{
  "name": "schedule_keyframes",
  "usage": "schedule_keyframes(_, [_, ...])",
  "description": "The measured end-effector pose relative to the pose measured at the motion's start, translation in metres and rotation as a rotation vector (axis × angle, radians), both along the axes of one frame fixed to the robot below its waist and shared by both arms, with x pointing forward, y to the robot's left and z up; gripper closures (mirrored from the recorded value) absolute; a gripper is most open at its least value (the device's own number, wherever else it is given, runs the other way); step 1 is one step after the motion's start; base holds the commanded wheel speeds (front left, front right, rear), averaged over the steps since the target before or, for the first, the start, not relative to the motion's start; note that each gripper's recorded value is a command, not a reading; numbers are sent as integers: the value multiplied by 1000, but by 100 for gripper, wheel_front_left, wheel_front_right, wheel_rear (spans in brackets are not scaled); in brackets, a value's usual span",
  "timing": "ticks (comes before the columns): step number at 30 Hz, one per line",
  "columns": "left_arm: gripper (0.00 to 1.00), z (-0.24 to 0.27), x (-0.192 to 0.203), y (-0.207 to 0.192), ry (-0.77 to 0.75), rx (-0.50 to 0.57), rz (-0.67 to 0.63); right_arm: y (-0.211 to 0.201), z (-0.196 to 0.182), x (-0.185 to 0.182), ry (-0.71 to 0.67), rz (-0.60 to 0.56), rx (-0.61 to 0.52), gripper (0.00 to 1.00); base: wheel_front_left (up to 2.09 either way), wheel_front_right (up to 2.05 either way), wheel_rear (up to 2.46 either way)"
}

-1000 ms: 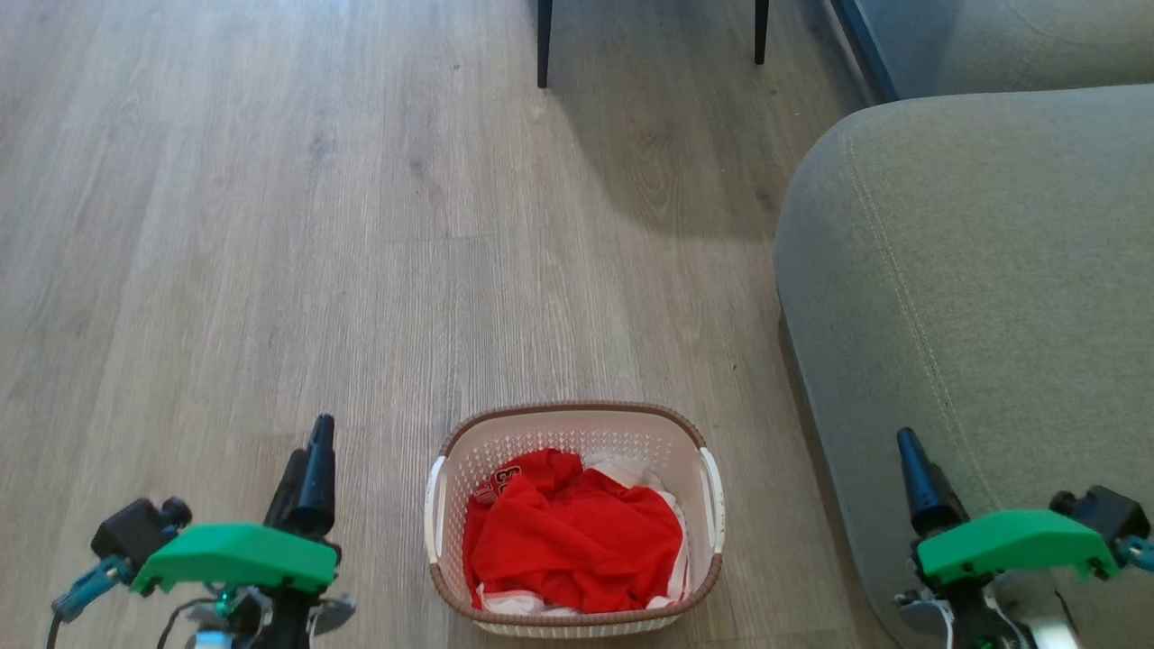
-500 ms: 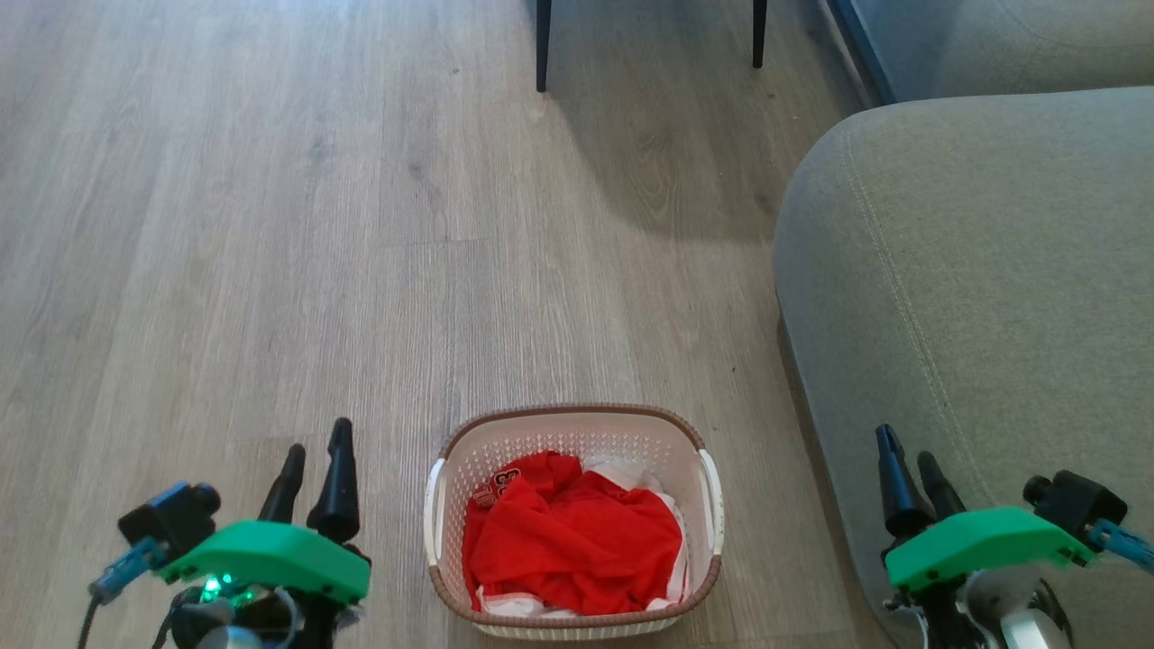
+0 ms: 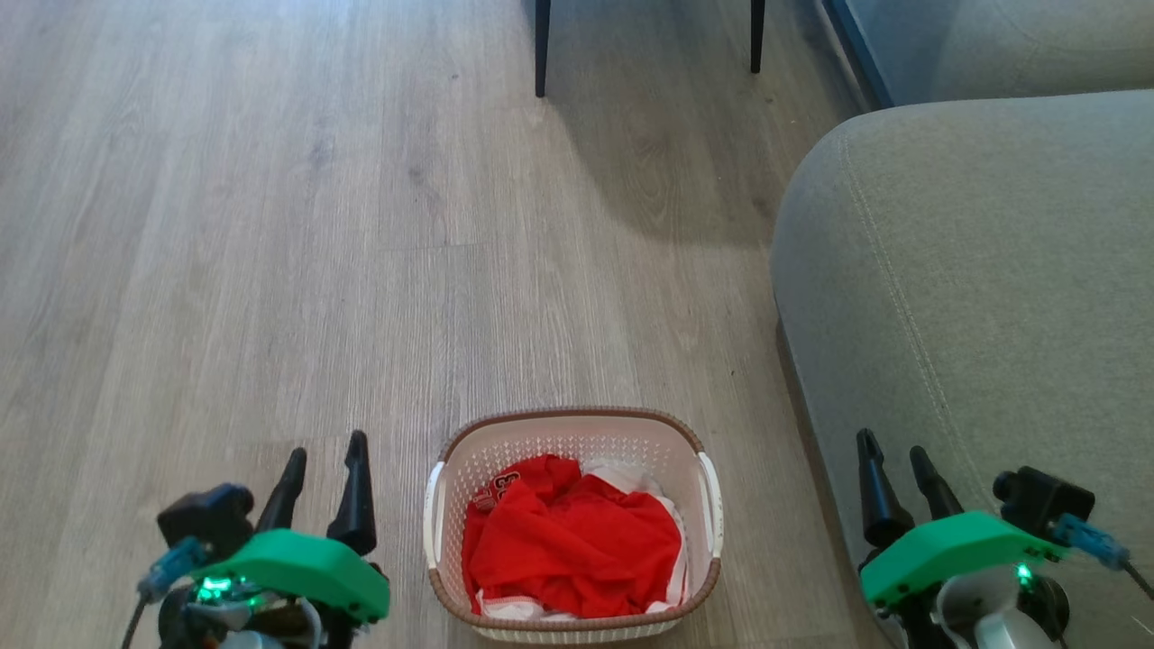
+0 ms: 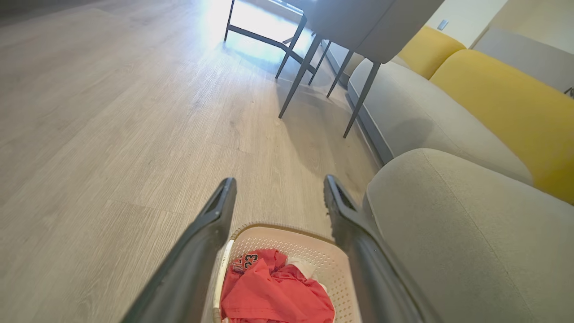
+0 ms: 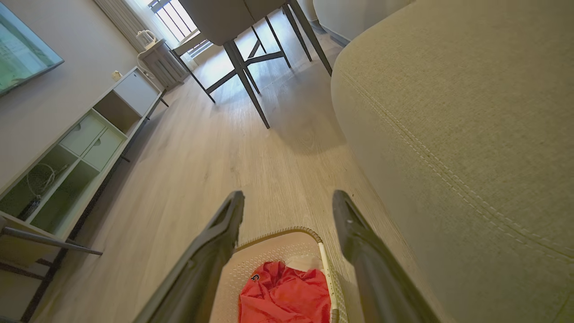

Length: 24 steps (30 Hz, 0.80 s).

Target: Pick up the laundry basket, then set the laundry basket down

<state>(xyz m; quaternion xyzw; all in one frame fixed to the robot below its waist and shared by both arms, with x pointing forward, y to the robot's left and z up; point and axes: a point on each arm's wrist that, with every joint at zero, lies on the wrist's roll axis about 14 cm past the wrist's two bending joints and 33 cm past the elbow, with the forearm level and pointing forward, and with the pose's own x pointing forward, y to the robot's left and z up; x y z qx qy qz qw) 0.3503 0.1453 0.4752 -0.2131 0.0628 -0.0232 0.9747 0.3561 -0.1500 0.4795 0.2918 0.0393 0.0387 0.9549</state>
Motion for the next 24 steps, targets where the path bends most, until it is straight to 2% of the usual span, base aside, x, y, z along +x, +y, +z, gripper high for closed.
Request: schedule_keyframes(24, [0,-2,-11,-9,-65,296,-50,18,12,-5,-102,78,-292,0,0,0,0])
